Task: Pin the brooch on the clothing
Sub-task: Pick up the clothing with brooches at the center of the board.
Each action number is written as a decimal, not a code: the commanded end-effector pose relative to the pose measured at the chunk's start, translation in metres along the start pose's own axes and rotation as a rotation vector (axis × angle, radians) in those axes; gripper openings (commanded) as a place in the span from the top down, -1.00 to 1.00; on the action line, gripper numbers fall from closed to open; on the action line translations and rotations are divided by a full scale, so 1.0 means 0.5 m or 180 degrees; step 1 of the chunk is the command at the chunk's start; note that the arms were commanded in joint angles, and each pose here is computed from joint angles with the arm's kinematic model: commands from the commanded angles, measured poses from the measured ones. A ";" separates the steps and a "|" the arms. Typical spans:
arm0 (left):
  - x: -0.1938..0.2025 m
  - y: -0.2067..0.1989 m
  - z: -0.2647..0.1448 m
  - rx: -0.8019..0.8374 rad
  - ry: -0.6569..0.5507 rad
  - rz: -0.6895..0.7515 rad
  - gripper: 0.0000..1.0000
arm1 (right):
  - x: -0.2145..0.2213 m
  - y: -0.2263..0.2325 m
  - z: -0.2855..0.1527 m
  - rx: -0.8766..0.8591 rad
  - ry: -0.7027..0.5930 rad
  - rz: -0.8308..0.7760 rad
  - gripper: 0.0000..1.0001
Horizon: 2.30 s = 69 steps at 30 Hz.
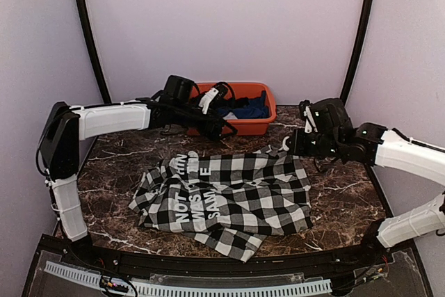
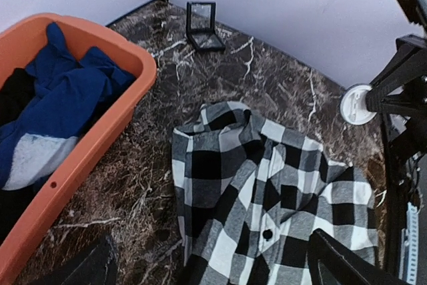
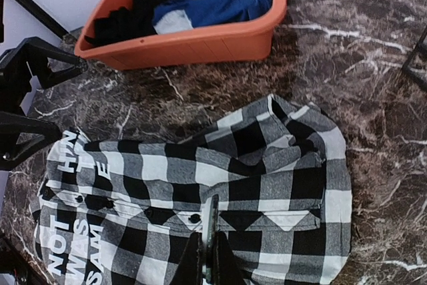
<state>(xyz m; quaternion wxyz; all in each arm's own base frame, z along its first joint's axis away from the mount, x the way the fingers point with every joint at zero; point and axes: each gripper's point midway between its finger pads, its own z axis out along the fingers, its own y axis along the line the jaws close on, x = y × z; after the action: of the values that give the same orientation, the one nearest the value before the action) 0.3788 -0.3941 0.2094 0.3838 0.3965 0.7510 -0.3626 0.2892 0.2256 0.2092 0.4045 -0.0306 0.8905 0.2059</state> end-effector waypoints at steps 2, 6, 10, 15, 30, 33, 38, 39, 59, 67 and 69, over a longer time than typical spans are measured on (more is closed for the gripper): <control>0.111 0.004 0.097 0.0127 0.0775 0.0410 -0.97 | 0.047 -0.007 0.037 -0.0060 0.0674 0.0185 1.00; 0.125 0.010 0.139 0.0240 0.0848 0.0421 -0.91 | 0.050 -0.018 0.052 -0.0017 0.0743 0.0264 1.00; 0.156 0.012 0.186 0.0331 0.1063 0.0389 -0.85 | 0.042 -0.024 0.050 -0.0022 0.0733 0.0329 1.00; 0.159 0.019 0.211 0.0297 0.1060 0.0383 -0.82 | 0.031 -0.023 0.043 -0.0041 0.0678 0.0373 1.00; 0.166 -0.025 0.255 0.0673 0.0932 0.0277 -0.32 | 0.038 -0.012 0.067 -0.0073 0.0817 0.0606 1.00; 0.160 -0.027 0.259 0.0693 0.0883 0.0240 -0.19 | 0.044 -0.012 0.076 -0.0069 0.0888 0.0721 1.00; 0.138 -0.032 0.264 0.0741 0.0743 0.0201 -0.09 | 0.061 -0.020 0.093 -0.0063 0.1046 0.0884 1.00; 0.132 -0.034 0.265 0.0760 0.0706 0.0199 -0.04 | 0.064 -0.023 0.097 -0.0057 0.1065 0.0898 1.00; 0.144 -0.049 0.269 0.0940 0.0685 0.0115 0.89 | 0.088 -0.019 0.165 -0.0107 0.1549 0.1244 1.00; 0.146 -0.069 0.264 0.1081 0.0666 0.0094 0.99 | 0.091 -0.040 0.178 -0.0082 0.1620 0.1497 1.00; 0.146 -0.076 0.262 0.1105 0.0660 0.0120 0.99 | 0.089 -0.040 0.180 -0.0096 0.1624 0.1535 1.00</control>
<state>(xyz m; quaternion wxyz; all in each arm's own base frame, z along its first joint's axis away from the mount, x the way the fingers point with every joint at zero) 0.3674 -0.4953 0.0947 0.2443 0.4968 0.7178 -0.4221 0.3219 0.2439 0.1125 0.1162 0.1101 0.9474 0.2771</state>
